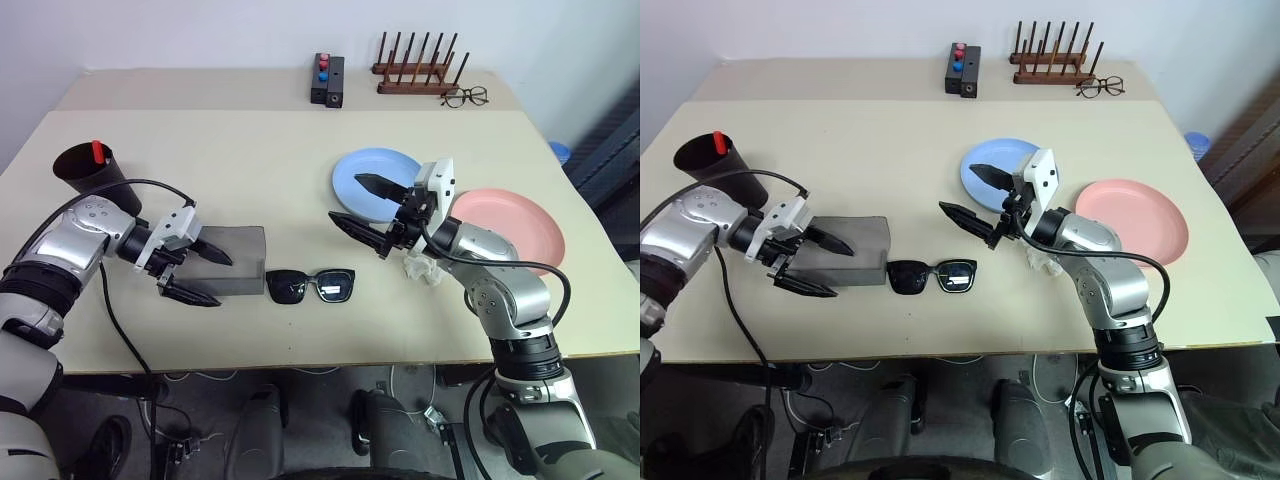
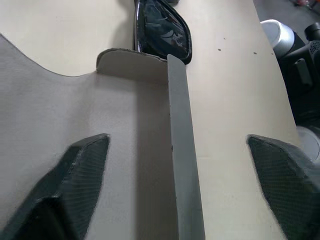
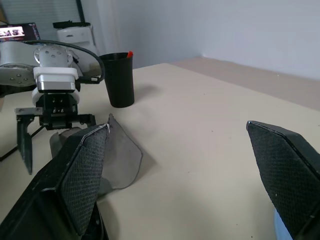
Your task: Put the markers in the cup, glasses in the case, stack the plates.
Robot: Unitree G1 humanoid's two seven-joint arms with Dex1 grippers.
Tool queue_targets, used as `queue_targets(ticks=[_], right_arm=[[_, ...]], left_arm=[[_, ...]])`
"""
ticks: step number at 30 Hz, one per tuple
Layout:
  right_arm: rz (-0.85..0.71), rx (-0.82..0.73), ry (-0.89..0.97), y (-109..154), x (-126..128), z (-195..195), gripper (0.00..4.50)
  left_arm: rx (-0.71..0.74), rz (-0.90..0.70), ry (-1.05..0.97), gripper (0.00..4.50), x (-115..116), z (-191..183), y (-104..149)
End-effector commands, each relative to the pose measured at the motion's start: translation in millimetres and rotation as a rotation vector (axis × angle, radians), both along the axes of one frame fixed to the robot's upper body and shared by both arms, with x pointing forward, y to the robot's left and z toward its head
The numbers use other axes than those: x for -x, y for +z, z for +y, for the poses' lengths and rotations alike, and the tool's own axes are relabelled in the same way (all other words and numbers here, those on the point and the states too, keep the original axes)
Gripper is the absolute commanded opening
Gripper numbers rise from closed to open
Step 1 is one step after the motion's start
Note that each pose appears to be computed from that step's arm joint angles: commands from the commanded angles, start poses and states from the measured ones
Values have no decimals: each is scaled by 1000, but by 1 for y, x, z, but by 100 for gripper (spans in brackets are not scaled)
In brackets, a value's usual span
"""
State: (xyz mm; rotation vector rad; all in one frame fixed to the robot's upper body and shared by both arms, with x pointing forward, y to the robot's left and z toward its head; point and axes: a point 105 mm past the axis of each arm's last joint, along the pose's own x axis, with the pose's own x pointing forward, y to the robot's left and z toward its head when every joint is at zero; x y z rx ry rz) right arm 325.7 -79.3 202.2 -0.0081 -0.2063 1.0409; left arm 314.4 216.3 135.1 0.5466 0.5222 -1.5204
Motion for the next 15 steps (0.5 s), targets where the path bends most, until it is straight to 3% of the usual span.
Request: queue_targets(ticks=[1,7,10,15], right_arm=[[-57,6,19,13,5,0,450],[-66,54,78,16,13,-4,450],[-67,52,69,16,11,-5,450],[-51,89,75,11,11,-23,450]], left_arm=[[55,-104,13,446,-7,0,36],[295,-180,73,446,-6,-9,81],[335,-234,78,446,-2,-14,83],[379,-135,44,446,-5,-56,73]])
